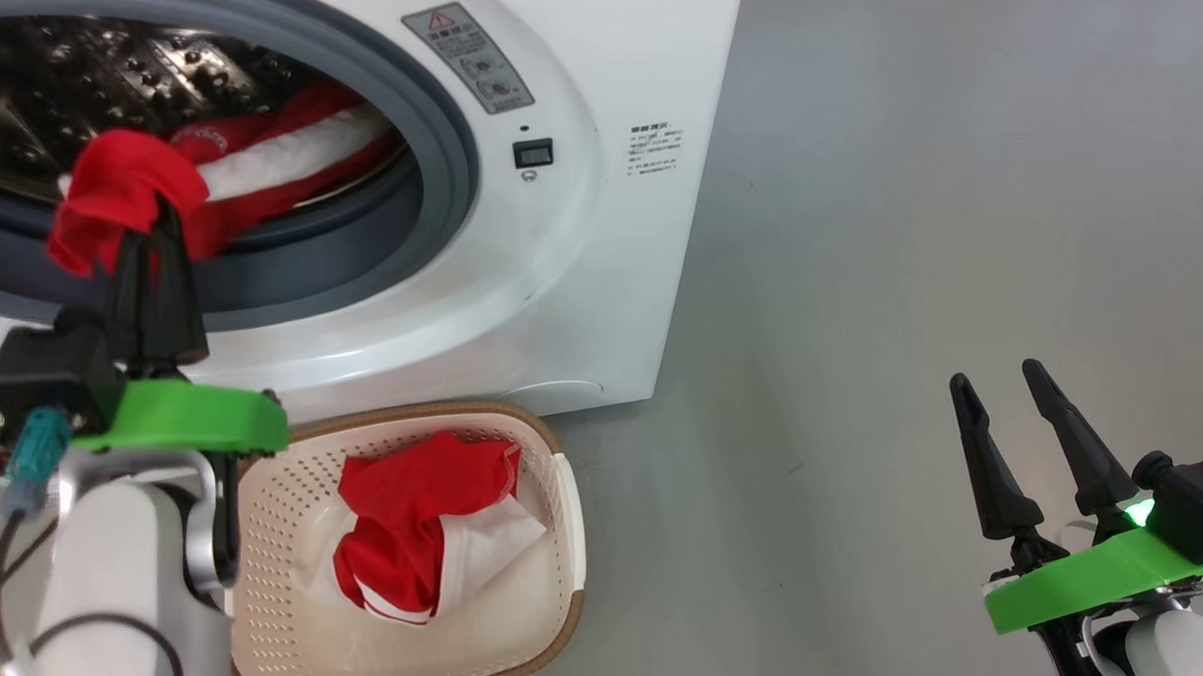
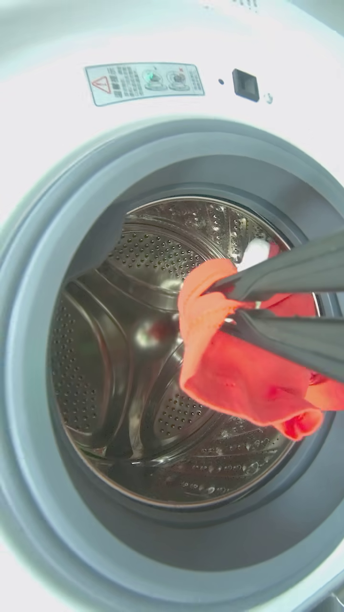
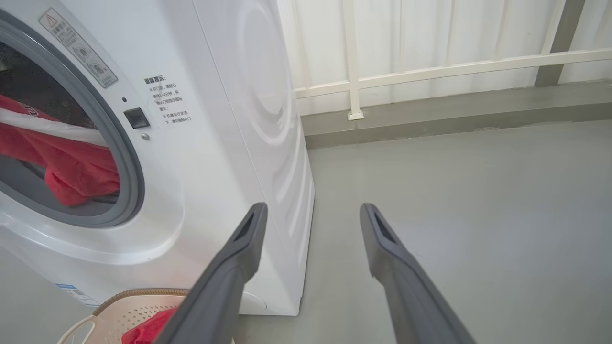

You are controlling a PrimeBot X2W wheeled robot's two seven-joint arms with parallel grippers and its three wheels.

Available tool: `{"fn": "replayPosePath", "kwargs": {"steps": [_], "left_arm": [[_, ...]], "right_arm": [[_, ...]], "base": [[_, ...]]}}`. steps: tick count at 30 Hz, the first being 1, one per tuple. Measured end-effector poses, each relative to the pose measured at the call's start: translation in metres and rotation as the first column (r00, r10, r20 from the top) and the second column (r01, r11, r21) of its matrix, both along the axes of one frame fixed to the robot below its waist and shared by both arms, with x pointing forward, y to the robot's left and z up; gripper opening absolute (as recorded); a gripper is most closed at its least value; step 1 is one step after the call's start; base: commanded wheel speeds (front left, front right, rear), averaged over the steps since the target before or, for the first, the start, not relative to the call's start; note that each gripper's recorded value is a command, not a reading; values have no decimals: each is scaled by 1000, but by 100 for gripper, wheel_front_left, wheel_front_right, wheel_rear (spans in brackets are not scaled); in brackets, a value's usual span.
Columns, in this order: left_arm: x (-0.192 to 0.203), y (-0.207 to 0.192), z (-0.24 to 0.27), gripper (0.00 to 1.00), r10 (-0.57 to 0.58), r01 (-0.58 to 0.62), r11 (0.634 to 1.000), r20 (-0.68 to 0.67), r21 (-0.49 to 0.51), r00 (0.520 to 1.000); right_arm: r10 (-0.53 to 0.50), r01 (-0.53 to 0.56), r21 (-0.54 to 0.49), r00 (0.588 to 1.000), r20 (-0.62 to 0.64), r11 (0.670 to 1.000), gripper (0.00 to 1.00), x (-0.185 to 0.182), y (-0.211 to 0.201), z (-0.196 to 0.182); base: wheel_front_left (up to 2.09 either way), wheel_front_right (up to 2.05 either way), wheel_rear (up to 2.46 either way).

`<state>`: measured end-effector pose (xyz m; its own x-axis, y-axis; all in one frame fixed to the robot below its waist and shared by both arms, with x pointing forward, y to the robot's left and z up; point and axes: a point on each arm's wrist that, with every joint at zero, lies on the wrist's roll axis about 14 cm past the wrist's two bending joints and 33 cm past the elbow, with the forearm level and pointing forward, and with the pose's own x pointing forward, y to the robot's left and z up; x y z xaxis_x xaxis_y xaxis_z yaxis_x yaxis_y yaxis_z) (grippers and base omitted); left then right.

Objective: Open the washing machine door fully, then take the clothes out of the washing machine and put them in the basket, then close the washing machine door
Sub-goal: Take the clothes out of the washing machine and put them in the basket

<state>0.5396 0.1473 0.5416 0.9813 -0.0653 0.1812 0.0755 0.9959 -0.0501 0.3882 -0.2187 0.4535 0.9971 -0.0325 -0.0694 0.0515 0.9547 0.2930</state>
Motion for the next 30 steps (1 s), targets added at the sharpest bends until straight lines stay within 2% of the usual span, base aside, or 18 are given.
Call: {"fn": "replayPosePath", "kwargs": {"steps": [10,20,26,30], "left_arm": [[-28,9,48,0,28,-29,1000,174,-1,984],[-50,6,108,0,28,-28,1000,371,-7,928],[-53,0,88,0,15,-16,1000,322,-1,947],[-51,0,58,0,13,-15,1000,236,4,972]], "right_arm": [[15,-15,-6,1000,-2,1000,100,0,4,-1],[21,-21,-7,1000,-10,1000,100,3,5,-4],[22,-23,-7,1000,-18,1000,100,3,5,-7],[20,-21,-8,999,-24,1000,100,3,5,-9]], "base": [[0,0,0],[0,0,0],[0,0,0],[0,0,0]]}}
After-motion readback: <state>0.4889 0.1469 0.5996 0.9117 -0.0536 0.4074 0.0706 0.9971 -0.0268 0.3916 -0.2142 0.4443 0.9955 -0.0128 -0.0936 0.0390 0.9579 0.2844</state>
